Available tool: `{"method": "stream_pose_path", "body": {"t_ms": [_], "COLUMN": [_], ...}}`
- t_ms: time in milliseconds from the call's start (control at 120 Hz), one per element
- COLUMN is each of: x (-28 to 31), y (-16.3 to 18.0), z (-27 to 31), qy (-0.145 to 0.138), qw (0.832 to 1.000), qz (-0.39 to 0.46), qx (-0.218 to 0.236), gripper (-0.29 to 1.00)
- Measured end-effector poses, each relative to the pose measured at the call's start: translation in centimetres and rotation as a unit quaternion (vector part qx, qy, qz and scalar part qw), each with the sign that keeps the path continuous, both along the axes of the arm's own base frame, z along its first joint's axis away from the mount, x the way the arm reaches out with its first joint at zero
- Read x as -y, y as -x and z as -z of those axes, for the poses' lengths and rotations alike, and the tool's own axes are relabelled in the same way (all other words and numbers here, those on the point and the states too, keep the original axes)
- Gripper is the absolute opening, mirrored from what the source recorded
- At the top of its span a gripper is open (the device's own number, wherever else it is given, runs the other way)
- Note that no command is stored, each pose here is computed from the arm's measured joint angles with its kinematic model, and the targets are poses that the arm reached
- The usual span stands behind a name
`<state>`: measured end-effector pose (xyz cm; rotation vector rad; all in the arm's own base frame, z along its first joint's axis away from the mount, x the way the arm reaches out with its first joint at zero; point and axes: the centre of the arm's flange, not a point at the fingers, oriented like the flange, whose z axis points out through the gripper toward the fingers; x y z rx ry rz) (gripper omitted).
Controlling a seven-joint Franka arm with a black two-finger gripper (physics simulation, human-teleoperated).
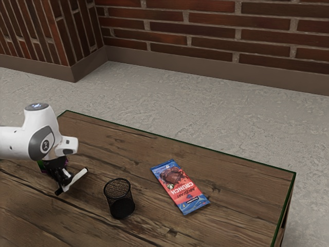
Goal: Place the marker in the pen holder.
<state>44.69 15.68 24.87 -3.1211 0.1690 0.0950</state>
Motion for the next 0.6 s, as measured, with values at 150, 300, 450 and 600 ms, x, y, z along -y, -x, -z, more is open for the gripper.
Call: {"method": "stream_pose_path", "body": {"t_ms": [150,300,450,600], "x": [0.0,0.3,2.3,8.0], "y": [-0.1,-1.0,-4.3,-7.8], "z": [0.1,-2.2,-11.9,-19.8], "qy": [-0.001,0.001,0.012,0.009], "qw": [1.000,1.000,0.996,0.995], "qz": [0.008,0.019,0.044,0.092], "qx": [0.000,0.018,0.076,0.047], "gripper": [0.03,-0.04,-0.06,-0.07]}}
